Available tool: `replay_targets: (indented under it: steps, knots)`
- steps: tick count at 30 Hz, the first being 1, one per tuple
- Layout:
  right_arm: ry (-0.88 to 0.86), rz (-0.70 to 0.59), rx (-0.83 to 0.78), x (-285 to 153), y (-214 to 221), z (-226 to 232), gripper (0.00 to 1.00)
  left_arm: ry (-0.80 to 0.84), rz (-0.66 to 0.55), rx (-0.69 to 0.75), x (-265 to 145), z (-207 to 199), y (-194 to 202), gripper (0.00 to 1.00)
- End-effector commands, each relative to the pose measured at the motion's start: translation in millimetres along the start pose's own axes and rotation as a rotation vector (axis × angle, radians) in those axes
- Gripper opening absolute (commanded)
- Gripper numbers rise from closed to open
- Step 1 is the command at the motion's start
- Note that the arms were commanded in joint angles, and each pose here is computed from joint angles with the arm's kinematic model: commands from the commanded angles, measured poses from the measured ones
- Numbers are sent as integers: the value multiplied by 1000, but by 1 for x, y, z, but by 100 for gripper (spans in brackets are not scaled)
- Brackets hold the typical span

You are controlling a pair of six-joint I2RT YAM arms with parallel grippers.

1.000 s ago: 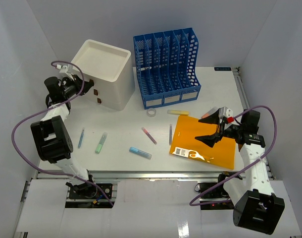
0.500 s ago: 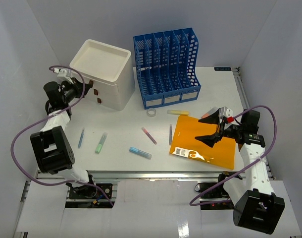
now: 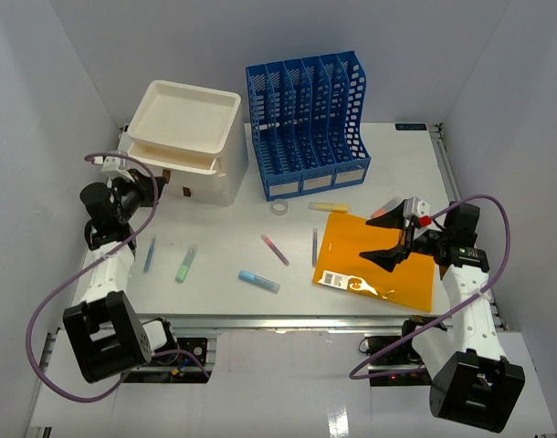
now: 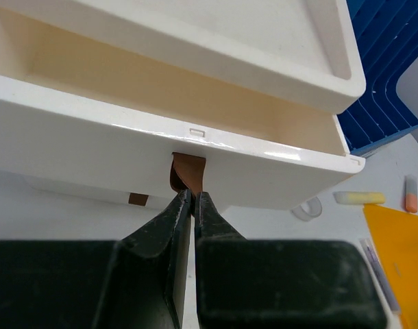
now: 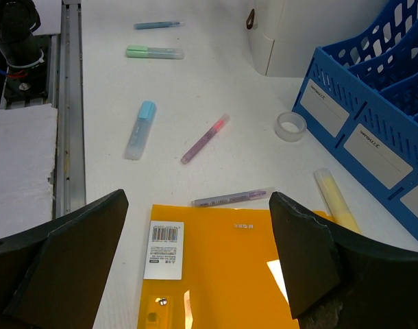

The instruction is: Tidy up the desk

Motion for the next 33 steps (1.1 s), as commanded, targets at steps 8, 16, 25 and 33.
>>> replay_targets:
  steps: [8,16,25,33]
  knots:
    - [-3,-5,-28,0,2,1,91,-68,19,-72,-22,-13,5,0]
    - [-7,-8,-21,0,2,1,91,-76,-10,-73,-38,-30,-5,0]
    - [-6,-7,-16,0,4,1,91,-100,23,-95,-53,-35,14,0]
    - [2,5,-4,0,6,0,92,-75,30,-131,-56,-42,12,10]
Point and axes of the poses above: each gripper's point midway between its finger pads, its own x axis out along the fingers, its own z axis along the line the jaws close on, y = z × x, the point moved 10 cm from there along -x, back along the fingers, and after that the axes turned 2 degrees about -x, right-handed, at the moved point
